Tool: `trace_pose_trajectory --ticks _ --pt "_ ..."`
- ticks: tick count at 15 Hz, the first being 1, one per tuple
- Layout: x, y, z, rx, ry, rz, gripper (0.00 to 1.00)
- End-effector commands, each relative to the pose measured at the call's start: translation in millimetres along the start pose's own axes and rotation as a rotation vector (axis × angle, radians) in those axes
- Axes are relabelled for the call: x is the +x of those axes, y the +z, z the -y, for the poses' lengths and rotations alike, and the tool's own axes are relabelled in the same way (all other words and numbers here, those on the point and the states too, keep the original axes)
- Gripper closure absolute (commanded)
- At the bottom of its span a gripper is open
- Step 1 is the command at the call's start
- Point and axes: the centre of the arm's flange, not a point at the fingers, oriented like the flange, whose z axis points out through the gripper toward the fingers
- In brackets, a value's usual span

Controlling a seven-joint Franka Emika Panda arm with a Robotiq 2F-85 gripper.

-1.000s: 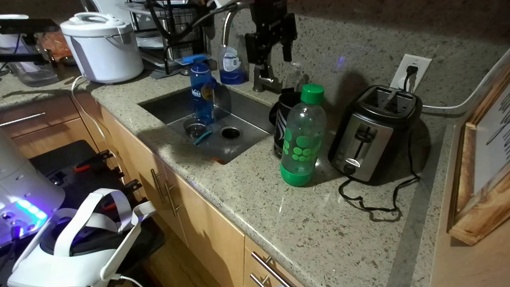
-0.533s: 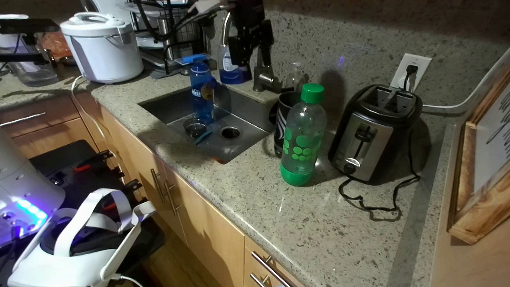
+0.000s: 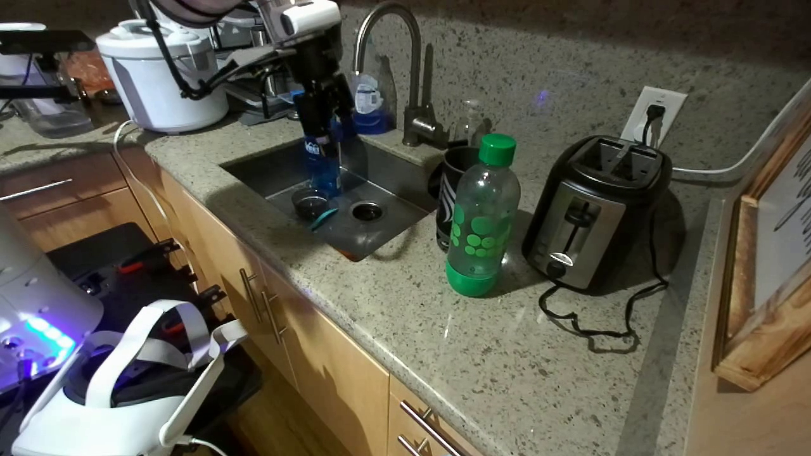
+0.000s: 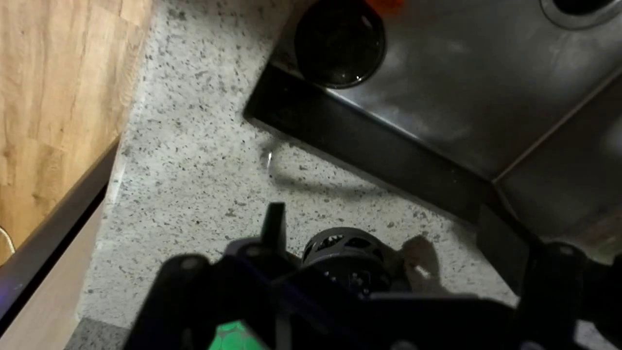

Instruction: Put the black flask on the right side of the countertop and the blue bottle on the left side

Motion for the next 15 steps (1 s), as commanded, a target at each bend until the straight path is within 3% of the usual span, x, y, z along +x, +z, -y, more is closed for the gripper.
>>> trace_pose_trajectory --ticks 1,2,11,15 --pt "-43.8 -8.8 -26.0 0.038 -0.131 -0.048 0.0" --pt "-23.3 -0.3 -6.1 0.008 -0.075 -0.015 0.0" --pt "-19.9 3.7 -7.8 0.001 -0.067 -0.018 0.0" --pt "-19.0 -1.2 18.6 0.015 -0.109 -0.028 0.0"
